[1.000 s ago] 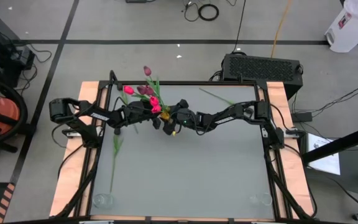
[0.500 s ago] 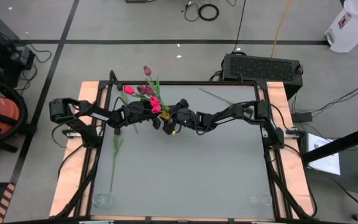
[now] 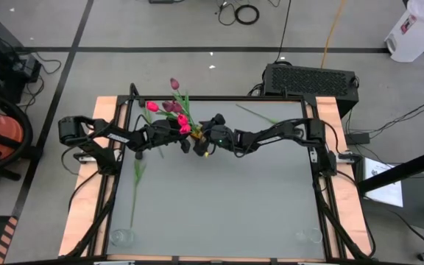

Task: Sort flowers into vase by color
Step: Move the yellow vase to the top of the table, then move the right transparent vase to the center

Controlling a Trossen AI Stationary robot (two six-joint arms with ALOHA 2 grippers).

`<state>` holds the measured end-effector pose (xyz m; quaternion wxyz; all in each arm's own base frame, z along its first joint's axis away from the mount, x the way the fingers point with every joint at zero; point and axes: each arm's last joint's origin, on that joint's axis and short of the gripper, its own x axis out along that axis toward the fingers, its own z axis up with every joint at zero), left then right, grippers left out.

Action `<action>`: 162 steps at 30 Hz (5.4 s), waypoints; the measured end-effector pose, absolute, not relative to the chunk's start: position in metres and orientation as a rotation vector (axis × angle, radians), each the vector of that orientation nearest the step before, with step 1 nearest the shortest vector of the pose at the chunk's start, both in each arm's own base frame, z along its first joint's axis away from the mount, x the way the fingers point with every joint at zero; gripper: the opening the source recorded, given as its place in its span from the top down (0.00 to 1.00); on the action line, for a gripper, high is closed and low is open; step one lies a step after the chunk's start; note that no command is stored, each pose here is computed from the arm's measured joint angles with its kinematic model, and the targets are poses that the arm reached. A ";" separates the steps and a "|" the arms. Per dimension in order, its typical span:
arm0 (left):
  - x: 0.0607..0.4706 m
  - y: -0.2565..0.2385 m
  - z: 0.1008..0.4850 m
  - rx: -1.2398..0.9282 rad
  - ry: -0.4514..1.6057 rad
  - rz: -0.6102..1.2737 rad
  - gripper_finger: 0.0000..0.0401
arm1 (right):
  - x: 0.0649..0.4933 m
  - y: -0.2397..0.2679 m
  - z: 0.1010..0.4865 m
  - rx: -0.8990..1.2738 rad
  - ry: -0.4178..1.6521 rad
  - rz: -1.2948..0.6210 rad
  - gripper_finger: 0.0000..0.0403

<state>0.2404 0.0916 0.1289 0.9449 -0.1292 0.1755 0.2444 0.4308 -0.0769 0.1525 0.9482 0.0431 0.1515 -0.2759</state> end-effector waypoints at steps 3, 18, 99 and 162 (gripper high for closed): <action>0.240 0.092 0.129 -0.264 0.357 0.498 1.00 | 0.431 -0.074 0.154 0.088 0.305 -0.554 0.19; 0.240 0.092 0.129 -0.265 0.357 0.499 1.00 | 0.418 -0.049 0.184 0.042 0.423 -0.498 0.19; 0.244 0.085 0.145 -0.125 0.452 0.481 1.00 | 0.409 -0.032 0.206 0.070 0.427 -0.440 0.19; 0.138 0.013 0.221 -0.331 0.758 0.450 1.00 | 0.293 -0.016 0.306 0.128 0.700 -0.490 0.19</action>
